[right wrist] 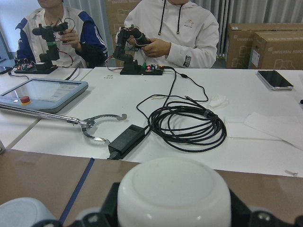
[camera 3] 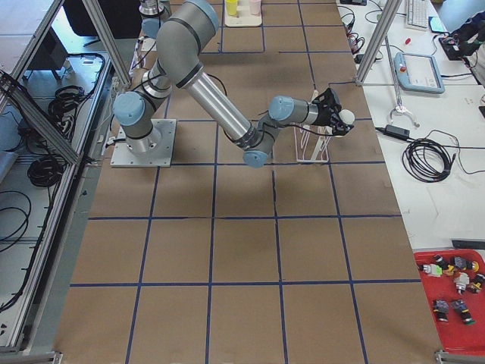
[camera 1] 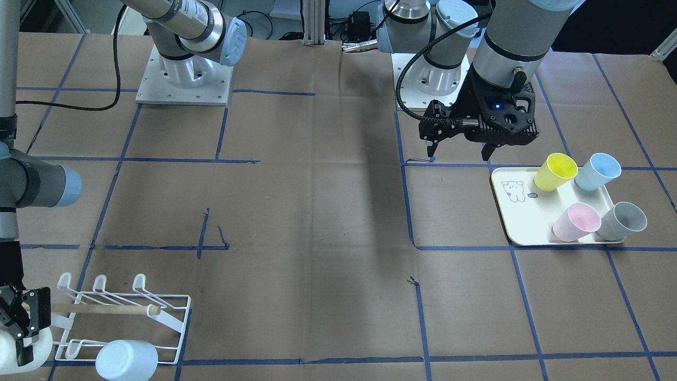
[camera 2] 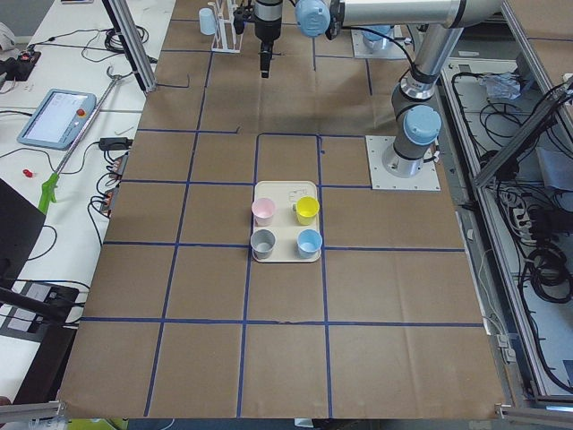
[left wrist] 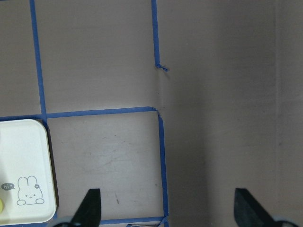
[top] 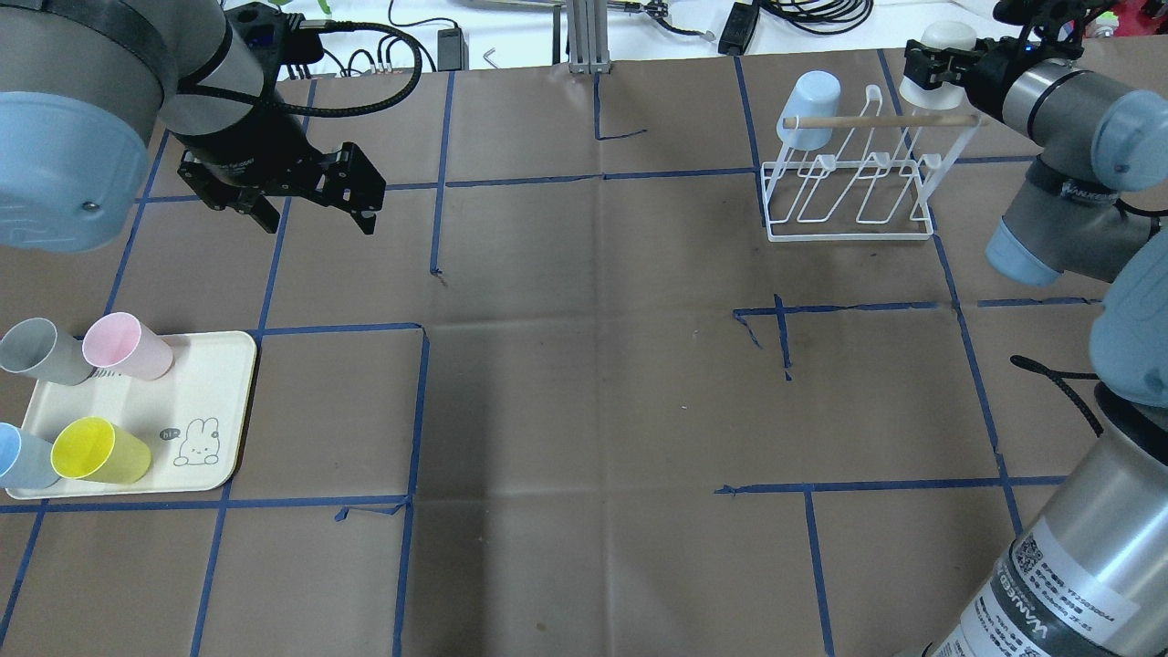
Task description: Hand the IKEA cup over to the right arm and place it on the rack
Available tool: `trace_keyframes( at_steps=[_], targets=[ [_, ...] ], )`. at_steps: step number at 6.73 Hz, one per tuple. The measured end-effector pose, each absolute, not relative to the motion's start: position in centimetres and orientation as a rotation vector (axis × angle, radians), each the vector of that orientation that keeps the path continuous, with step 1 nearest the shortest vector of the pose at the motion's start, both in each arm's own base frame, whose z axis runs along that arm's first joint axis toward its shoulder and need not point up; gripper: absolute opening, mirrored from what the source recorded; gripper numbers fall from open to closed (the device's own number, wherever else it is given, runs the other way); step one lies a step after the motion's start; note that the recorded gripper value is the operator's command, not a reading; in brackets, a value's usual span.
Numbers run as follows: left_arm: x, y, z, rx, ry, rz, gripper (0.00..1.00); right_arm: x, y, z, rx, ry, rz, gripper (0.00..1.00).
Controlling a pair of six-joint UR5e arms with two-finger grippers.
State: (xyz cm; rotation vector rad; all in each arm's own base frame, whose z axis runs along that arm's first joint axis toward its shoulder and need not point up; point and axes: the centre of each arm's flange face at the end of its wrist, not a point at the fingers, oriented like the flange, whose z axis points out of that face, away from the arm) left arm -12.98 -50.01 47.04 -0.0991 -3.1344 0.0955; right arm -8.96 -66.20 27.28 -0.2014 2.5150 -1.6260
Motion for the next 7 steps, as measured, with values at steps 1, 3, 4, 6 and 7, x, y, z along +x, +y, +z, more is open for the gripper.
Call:
trace_keyframes(
  at_steps=[1, 3, 4, 6, 7],
  targets=[
    [-12.98, -49.99, 47.01, -0.102, -3.135, 0.095, 1.00, -9.22, -66.11, 27.27, -0.205, 2.520, -1.629, 0.29],
    [-12.92, -50.02, 46.96, -0.100, -3.137, 0.094, 1.00, -9.95, -65.95, 27.28, -0.202, 2.531, -1.633, 0.31],
    [-12.91, -50.01, 46.94, -0.098, -3.137, 0.094, 1.00, -10.04, -65.90, 27.25, -0.201, 2.533, -1.633, 0.65],
    [-12.91, -49.96, 46.92, -0.087, -3.137, 0.093, 1.00, -10.02, -65.84, 26.95, -0.192, 2.537, -1.621, 0.99],
    [-12.91, -49.95, 46.88, -0.081, -3.137, 0.092, 1.00, -10.02, -65.86, 26.83, -0.185, 2.540, -1.612, 0.99]
  ],
)
